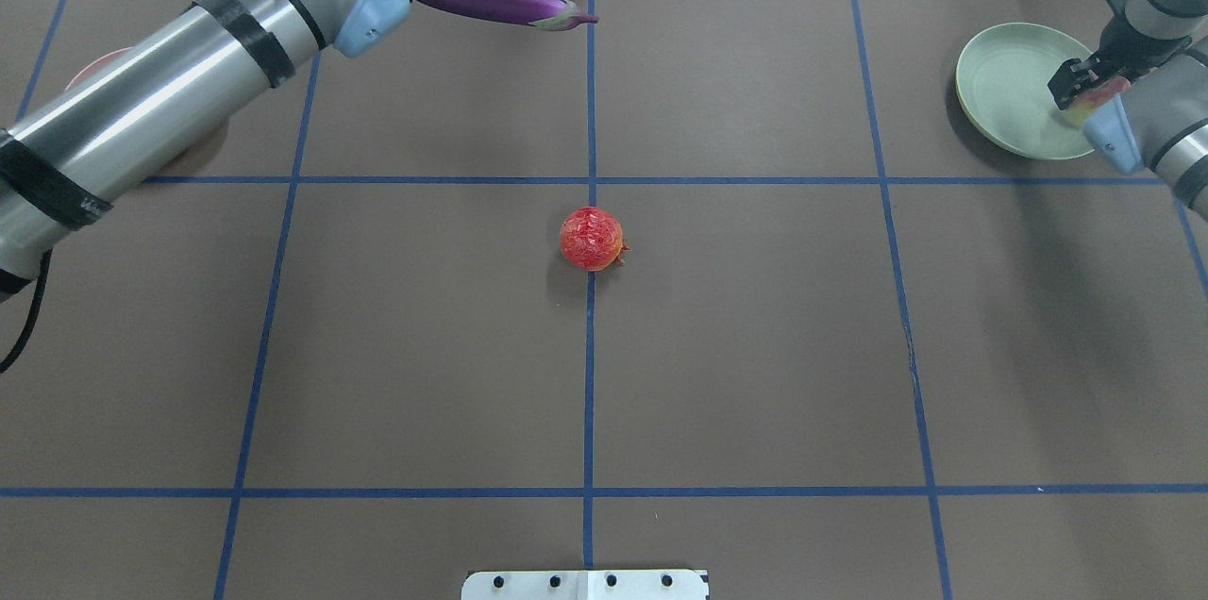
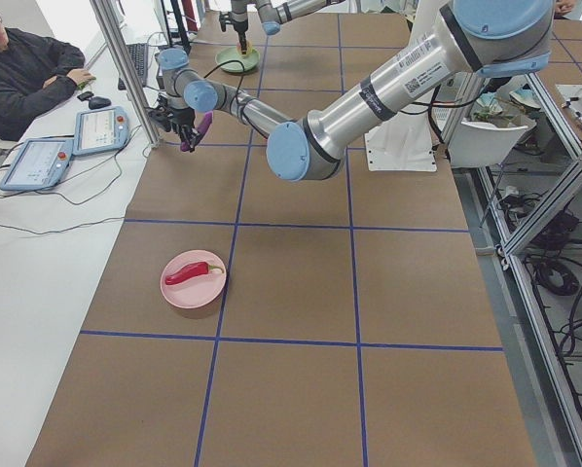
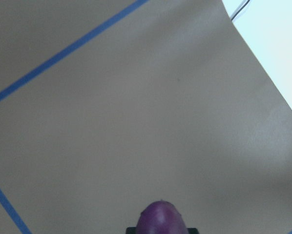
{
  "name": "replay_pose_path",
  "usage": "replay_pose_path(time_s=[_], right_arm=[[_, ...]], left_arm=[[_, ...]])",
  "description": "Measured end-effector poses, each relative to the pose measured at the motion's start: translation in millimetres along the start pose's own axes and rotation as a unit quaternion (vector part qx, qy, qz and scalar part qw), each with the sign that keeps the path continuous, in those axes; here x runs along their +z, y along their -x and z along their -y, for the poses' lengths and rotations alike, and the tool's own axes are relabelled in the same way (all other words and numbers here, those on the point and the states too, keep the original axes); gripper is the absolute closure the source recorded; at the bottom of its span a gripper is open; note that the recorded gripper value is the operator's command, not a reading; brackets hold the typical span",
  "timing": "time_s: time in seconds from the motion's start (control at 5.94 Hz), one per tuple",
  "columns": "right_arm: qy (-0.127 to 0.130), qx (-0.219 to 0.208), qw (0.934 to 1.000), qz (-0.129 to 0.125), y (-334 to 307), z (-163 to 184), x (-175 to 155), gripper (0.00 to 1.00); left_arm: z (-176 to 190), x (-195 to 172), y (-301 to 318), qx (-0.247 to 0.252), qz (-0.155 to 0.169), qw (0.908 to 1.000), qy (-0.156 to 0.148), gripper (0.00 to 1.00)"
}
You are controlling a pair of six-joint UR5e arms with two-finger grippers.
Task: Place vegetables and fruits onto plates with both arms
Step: 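Lower eggplant onto pink plate while right gripper returns toward pomegranate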
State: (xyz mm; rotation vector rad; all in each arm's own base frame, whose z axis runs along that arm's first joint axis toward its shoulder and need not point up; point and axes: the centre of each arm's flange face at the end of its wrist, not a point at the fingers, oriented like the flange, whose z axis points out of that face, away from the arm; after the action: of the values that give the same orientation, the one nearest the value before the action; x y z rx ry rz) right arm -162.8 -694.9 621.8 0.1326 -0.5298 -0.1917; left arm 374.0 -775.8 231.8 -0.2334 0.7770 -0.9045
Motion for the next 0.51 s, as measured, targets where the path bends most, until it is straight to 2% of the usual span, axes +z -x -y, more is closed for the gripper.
replay_pose_path(time_s=[0.17,0.51], right_arm=[[-0.002,0.011,0.9997,0.022,2.9,5.6,-14.3,0.00],[0.010,0.063,0.9938,0.091,36.0,17.0,-75.9,0.00]], left_arm=[[46.5,0.8,9.2,0.029,0.013,0.9994,-0.013,1.00],[115.0,-6.4,33.7,0.124,0.043,0.9913,-0.016,1.00]])
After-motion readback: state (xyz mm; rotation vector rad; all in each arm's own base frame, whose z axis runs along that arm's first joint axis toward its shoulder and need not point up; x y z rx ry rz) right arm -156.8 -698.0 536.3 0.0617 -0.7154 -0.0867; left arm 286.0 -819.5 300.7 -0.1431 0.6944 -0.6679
